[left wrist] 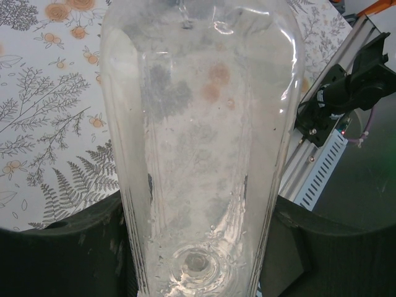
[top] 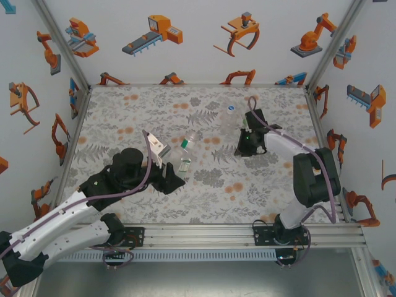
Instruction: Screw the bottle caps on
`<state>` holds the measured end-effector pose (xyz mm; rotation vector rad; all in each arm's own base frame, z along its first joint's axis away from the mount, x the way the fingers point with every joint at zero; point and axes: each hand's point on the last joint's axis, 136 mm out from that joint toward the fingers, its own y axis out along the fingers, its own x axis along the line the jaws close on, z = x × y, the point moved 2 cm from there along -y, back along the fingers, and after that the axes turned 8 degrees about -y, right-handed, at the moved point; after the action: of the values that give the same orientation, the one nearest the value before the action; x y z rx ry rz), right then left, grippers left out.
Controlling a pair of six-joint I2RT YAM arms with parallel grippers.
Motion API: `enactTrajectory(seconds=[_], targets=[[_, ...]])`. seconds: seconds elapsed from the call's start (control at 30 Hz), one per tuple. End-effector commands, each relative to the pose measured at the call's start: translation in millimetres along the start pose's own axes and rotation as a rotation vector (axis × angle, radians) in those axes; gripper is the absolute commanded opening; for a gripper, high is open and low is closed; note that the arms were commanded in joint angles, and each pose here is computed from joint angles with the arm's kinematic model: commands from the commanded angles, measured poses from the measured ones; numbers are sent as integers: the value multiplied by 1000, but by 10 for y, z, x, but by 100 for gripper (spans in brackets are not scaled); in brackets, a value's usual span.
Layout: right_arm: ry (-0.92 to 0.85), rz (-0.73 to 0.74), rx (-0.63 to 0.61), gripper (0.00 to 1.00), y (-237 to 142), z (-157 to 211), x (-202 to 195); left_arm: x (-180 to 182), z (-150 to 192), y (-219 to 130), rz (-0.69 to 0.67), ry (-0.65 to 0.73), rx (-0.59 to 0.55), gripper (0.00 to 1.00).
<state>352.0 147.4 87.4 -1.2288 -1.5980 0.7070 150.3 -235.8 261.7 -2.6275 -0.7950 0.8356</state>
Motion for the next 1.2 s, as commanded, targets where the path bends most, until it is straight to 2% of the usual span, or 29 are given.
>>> enactTrajectory(seconds=[0.0, 0.3, 0.47, 0.6, 0.87, 1.17], targets=[[89, -175, -32, 17, -14, 60, 394, -29, -120, -80, 7, 2, -64, 3], [147, -402, 24, 17, 355, 503, 1158, 8, -123, -170, -12, 0, -97, 1], [164, -432, 51, 19, 501, 691, 1241, 20, -90, -222, -13, -11, -102, 1], [175, -397, 79, 21, 543, 838, 1109, 29, -66, -243, -11, -17, -109, 1], [148, -273, 116, 35, 434, 1079, 814, 7, -82, -218, 9, -21, -121, 1], [37, -60, 118, 44, 187, 1065, 549, 9, -73, -218, 6, -17, -113, 1]])
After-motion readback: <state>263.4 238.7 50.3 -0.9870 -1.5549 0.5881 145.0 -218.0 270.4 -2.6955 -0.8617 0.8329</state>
